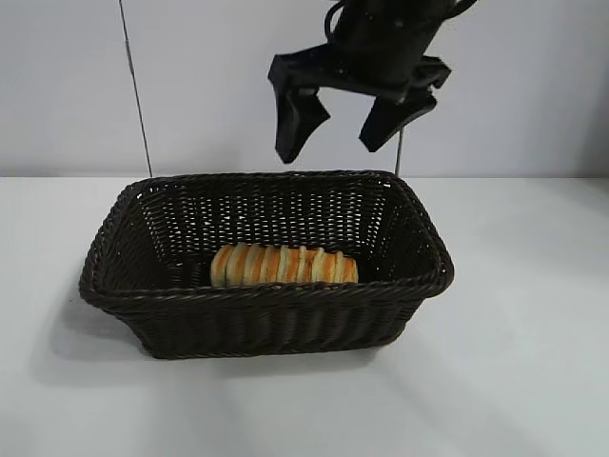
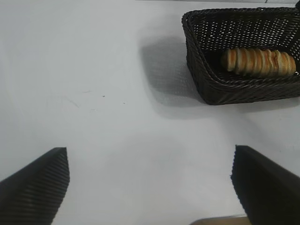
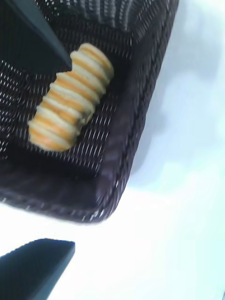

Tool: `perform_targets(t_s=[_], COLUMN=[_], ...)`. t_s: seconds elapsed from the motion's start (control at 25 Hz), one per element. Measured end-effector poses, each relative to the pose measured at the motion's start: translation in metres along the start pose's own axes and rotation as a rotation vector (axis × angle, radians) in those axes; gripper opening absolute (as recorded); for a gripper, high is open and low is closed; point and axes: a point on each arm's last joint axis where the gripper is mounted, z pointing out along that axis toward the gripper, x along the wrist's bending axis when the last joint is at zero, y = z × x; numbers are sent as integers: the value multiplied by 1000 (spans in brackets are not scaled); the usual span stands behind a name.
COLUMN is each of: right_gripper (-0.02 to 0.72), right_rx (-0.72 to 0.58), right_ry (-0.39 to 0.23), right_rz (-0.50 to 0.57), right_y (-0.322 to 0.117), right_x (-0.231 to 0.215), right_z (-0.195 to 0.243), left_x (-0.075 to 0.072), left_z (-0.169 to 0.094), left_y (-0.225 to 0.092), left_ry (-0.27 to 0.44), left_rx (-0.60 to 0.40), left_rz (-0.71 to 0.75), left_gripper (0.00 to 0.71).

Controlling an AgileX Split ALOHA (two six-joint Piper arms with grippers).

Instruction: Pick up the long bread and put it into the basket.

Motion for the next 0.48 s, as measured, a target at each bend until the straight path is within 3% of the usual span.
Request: perform_targets(t_s=[0.48], right_gripper=[684], right_rx=[119], right_ry=[-176], right_rz=[256], right_y=[-15], right_x=[-124], right_z=[-9], left_x=[0], left_z=[0], left_y=[0], left_ry=[0], left_rx=[0], left_rz=[0], left_gripper=[678])
